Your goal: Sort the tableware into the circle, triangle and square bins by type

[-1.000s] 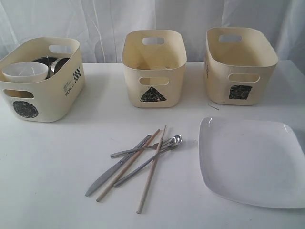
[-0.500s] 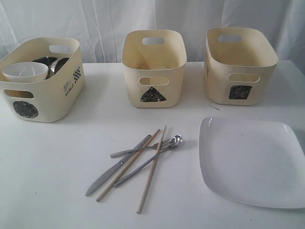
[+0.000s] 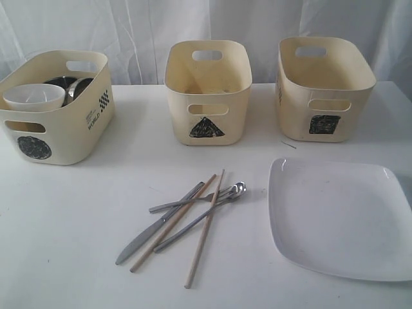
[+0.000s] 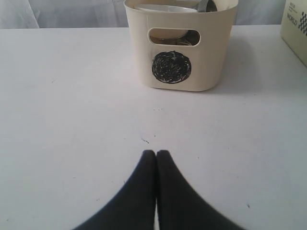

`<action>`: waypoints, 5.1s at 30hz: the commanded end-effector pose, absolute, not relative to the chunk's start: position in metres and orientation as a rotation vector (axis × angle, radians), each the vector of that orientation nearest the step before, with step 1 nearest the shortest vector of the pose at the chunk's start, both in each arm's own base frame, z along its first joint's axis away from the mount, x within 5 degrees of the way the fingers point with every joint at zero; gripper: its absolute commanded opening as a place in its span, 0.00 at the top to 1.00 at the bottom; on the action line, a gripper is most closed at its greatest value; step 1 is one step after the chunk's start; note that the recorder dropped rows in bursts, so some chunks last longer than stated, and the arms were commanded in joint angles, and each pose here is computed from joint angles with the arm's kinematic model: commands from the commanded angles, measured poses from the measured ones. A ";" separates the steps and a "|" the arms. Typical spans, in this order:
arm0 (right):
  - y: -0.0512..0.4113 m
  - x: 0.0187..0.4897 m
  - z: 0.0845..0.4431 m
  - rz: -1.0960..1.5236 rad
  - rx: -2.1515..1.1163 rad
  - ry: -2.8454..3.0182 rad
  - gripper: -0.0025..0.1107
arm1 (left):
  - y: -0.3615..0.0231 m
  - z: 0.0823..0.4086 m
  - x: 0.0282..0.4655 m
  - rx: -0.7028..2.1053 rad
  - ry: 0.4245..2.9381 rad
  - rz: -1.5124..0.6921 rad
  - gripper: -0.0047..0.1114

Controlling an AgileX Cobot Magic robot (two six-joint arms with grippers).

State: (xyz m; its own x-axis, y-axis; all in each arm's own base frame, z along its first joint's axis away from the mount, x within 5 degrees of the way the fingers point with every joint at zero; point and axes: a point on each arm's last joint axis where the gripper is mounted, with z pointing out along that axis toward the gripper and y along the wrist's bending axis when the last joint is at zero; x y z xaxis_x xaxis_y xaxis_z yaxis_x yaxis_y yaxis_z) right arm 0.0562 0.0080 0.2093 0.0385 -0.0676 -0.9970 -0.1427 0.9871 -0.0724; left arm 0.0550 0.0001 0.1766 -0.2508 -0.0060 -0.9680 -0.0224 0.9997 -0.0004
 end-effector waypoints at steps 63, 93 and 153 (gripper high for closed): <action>0.243 0.323 0.204 0.150 -1.795 2.302 0.50 | 0.000 0.176 0.055 -0.029 1.826 0.007 0.96; 0.204 0.343 0.160 0.277 0.156 2.893 0.57 | 0.000 0.176 0.055 -0.029 1.826 0.007 0.96; 0.192 0.333 0.166 0.251 0.080 2.813 0.98 | 0.000 0.176 0.055 -0.029 1.826 0.007 0.96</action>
